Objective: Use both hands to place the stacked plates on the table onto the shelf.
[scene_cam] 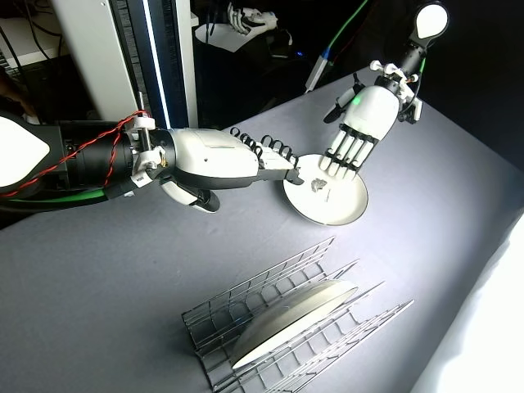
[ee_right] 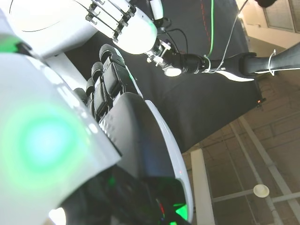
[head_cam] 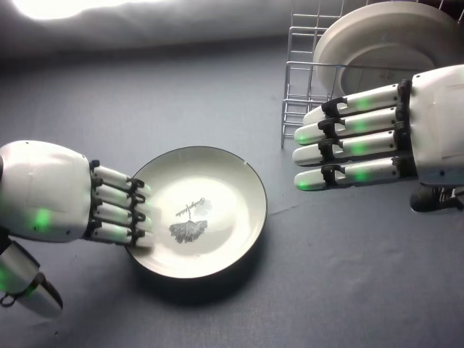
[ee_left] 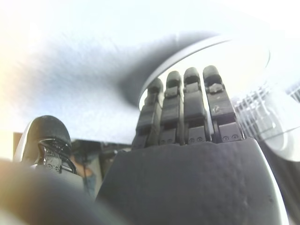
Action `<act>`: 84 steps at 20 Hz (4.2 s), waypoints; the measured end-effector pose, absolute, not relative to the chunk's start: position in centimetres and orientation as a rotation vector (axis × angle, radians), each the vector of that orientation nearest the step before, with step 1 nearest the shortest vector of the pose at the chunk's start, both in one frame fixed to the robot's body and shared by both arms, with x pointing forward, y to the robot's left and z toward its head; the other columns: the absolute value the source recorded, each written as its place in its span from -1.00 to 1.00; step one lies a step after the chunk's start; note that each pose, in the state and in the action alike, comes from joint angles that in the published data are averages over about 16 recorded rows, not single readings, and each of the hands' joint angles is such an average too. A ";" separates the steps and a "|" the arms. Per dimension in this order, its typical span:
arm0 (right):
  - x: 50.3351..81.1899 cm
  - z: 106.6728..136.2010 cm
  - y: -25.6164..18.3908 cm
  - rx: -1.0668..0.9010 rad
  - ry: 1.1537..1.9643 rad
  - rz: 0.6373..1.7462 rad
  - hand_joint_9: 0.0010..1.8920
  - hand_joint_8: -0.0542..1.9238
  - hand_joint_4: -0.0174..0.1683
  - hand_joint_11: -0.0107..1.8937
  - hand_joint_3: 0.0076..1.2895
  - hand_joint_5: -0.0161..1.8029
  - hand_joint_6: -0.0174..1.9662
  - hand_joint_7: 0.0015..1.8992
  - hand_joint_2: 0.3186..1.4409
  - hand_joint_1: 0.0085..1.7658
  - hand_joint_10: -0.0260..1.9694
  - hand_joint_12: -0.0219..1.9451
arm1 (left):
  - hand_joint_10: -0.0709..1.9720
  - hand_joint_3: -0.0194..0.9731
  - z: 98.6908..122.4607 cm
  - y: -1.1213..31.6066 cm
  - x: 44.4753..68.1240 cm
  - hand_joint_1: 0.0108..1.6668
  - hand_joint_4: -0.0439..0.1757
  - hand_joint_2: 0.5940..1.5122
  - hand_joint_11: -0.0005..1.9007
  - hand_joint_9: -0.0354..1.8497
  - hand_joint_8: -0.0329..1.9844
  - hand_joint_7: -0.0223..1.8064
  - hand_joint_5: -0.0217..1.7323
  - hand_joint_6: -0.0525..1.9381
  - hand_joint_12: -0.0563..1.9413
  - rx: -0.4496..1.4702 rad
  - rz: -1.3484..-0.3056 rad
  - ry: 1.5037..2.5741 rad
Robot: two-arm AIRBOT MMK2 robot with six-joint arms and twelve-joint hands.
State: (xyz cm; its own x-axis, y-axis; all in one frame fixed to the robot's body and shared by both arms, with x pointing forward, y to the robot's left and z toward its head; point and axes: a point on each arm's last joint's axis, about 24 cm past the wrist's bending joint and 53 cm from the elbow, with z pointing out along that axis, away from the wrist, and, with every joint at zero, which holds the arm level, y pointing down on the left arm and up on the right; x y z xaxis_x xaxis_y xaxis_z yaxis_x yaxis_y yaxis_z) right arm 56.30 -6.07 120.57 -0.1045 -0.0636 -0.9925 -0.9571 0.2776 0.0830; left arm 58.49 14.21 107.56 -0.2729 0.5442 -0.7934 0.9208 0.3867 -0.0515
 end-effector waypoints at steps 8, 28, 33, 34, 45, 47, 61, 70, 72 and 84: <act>56.0 120.3 -6.2 -1.019 1.454 1.034 -0.98 -0.93 -0.77 -0.98 -0.99 -0.92 -0.95 -0.97 0.24 0.21 -0.96 -0.68 | -0.92 -0.97 107.3 14.4 59.1 -1.00 -0.63 0.12 -0.98 -0.87 -0.97 -0.86 -0.87 -0.96 -0.83 1.253 -0.655 1.944; 55.5 120.1 -6.3 -1.028 1.458 1.043 -0.97 -0.93 -0.77 -0.98 -0.99 -0.90 -0.95 -0.95 0.25 0.19 -0.96 -0.76 | -0.92 -0.97 105.8 15.1 58.9 -1.00 -0.69 0.11 -0.98 -0.87 -0.97 -0.86 -0.91 -0.98 -0.86 1.317 -0.577 1.960; 55.3 119.9 -6.3 -1.030 1.461 1.046 -0.97 -0.93 -0.77 -0.98 -0.99 -0.90 -0.95 -0.94 0.25 0.19 -0.96 -0.77 | -0.92 -0.97 106.0 14.5 58.5 -1.00 -0.70 0.11 -0.97 -0.87 -0.97 -0.86 -0.91 -0.98 -0.85 1.297 -0.610 1.967; 55.3 119.9 -6.3 -1.030 1.462 1.047 -0.97 -0.93 -0.77 -0.98 -0.99 -0.90 -0.95 -0.94 0.25 0.19 -0.96 -0.78 | -0.92 -0.97 106.0 14.4 58.4 -1.00 -0.70 0.11 -0.97 -0.87 -0.97 -0.85 -0.91 -0.98 -0.85 1.293 -0.617 1.967; 55.0 119.6 -6.3 -1.033 1.471 1.052 -0.98 -0.93 -0.77 -0.97 -0.99 -0.91 -0.95 -0.95 0.26 0.18 -0.96 -0.91 | -0.92 -0.97 106.8 10.7 55.3 -1.00 -0.66 0.10 -0.97 -0.87 -0.96 -0.85 -0.86 -0.96 -0.83 1.316 -0.744 1.927; 54.9 119.5 -6.3 -1.033 1.473 1.052 -0.98 -0.93 -0.77 -0.97 -0.99 -0.91 -0.95 -0.96 0.26 0.18 -0.96 -0.94 | -0.92 -0.97 106.9 10.1 54.7 -1.00 -0.65 0.09 -0.97 -0.87 -0.96 -0.85 -0.85 -0.95 -0.83 1.330 -0.758 1.915; 54.8 119.3 -6.5 -1.029 1.485 1.053 -0.98 -0.93 -0.77 -0.96 -0.99 -0.91 -0.95 -0.97 0.26 0.19 -0.96 -0.97 | -0.92 -0.96 108.1 9.7 55.8 -1.00 -0.59 0.11 -0.98 -0.86 -0.97 -0.84 -0.83 -0.94 -0.82 1.286 -0.752 1.890; 54.8 119.1 -6.6 -1.025 1.493 1.053 -0.99 -0.93 -0.77 -0.96 -0.99 -0.92 -0.95 -0.98 0.25 0.19 -0.96 -0.97 | -0.92 -0.97 108.2 11.6 56.7 -1.00 -0.61 0.10 -0.98 -0.85 -0.97 -0.84 -0.83 -0.94 -0.81 1.219 -0.805 1.973; 54.8 119.1 -6.7 -1.024 1.494 1.053 -0.99 -0.93 -0.77 -0.96 -0.99 -0.92 -0.95 -0.98 0.25 0.19 -0.96 -0.97 | -0.92 -0.97 108.1 12.1 56.6 -1.00 -0.61 0.09 -0.98 -0.85 -0.97 -0.84 -0.83 -0.94 -0.80 1.214 -0.820 1.995; 54.7 118.8 -6.8 -1.022 1.501 1.059 -0.98 -0.93 -0.76 -0.96 -0.99 -0.92 -0.95 -0.98 0.26 0.20 -0.96 -0.96 | -0.92 -0.97 107.0 14.1 55.7 -1.00 -0.64 0.08 -0.98 -0.85 -0.97 -0.84 -0.84 -0.95 -0.81 1.238 -0.840 2.083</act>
